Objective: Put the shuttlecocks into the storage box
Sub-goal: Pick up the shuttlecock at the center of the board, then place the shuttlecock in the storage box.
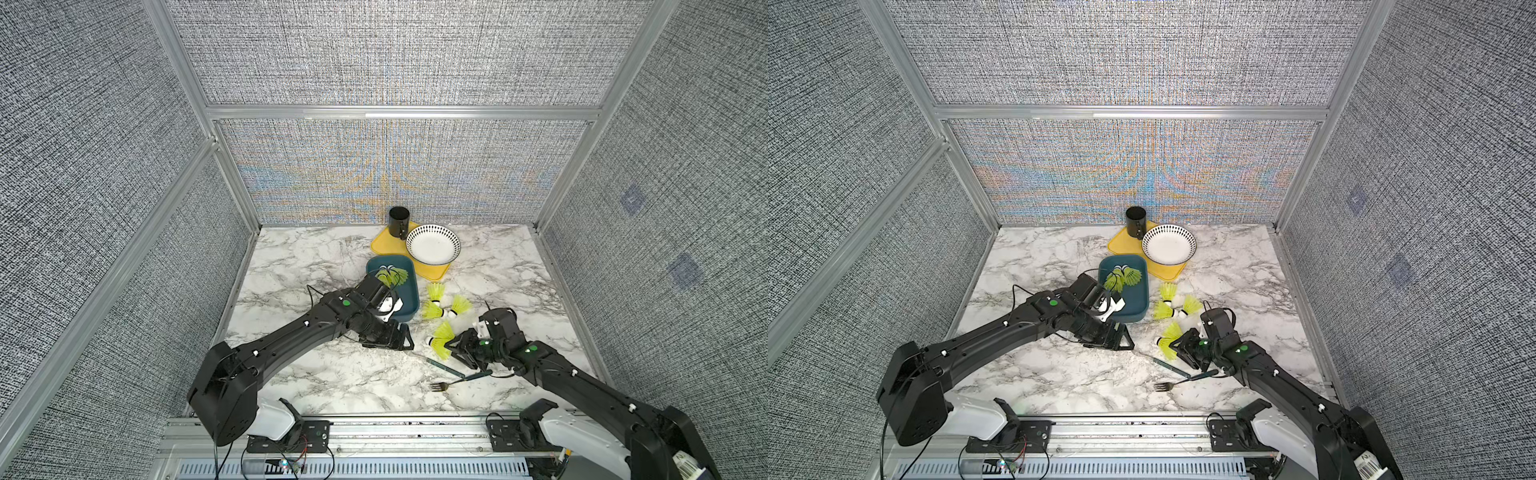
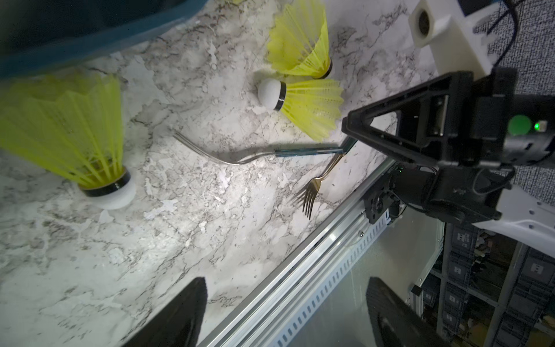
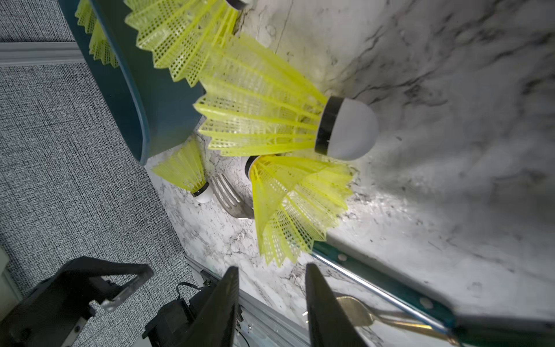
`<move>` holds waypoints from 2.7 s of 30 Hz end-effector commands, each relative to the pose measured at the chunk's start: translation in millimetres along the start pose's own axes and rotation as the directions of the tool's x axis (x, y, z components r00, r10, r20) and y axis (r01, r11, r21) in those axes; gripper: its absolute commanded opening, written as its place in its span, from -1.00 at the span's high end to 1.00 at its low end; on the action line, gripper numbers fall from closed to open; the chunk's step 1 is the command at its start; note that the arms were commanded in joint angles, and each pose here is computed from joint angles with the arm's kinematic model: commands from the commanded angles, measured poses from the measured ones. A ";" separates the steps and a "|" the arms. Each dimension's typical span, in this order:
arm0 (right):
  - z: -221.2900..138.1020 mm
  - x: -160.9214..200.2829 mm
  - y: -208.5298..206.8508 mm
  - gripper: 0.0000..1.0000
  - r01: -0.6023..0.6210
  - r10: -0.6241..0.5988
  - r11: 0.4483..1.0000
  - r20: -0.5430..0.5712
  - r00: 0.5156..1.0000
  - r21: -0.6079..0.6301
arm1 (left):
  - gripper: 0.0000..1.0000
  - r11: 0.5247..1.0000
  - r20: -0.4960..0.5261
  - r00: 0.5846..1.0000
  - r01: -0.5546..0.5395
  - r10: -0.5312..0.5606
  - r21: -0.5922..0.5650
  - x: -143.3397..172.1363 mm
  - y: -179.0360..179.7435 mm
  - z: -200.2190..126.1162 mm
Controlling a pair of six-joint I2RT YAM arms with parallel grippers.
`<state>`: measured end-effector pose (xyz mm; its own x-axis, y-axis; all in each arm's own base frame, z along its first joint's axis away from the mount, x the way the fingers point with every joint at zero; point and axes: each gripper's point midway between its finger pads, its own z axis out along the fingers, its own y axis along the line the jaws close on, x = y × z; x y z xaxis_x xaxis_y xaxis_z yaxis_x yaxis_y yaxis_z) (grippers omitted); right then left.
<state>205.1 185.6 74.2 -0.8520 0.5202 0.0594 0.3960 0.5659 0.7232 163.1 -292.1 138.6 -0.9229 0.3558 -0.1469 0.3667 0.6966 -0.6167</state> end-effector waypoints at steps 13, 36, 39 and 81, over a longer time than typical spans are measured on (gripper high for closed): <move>17.4 -14.3 13.5 0.43 -0.057 0.059 0.996 0.031 0.998 -0.066 | -0.77 0.996 0.060 0.998 -0.035 0.030 0.085 8.1 -3.7 5.5; 17.9 -3.8 11.5 1.00 -0.092 0.092 0.996 0.010 0.996 -0.015 | -0.99 0.998 0.201 0.979 0.027 -0.036 0.049 1.3 10.8 -1.8; 11.8 0.8 21.8 1.00 -0.087 0.087 0.996 0.005 0.996 -0.023 | -0.99 0.998 0.245 0.968 0.041 -0.049 0.037 -3.4 12.3 -7.8; 79.3 -103.2 193.6 1.00 -0.246 0.248 0.968 0.304 0.920 -0.046 | -1.00 0.924 0.645 0.706 0.382 -0.290 -0.002 -94.6 68.2 -103.0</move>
<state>394.5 293.1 159.3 -0.5993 0.8002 0.0222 0.5498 0.3912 0.7380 284.5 -213.8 186.9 -0.8408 -0.3463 -0.4160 -0.0171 0.7852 -0.6191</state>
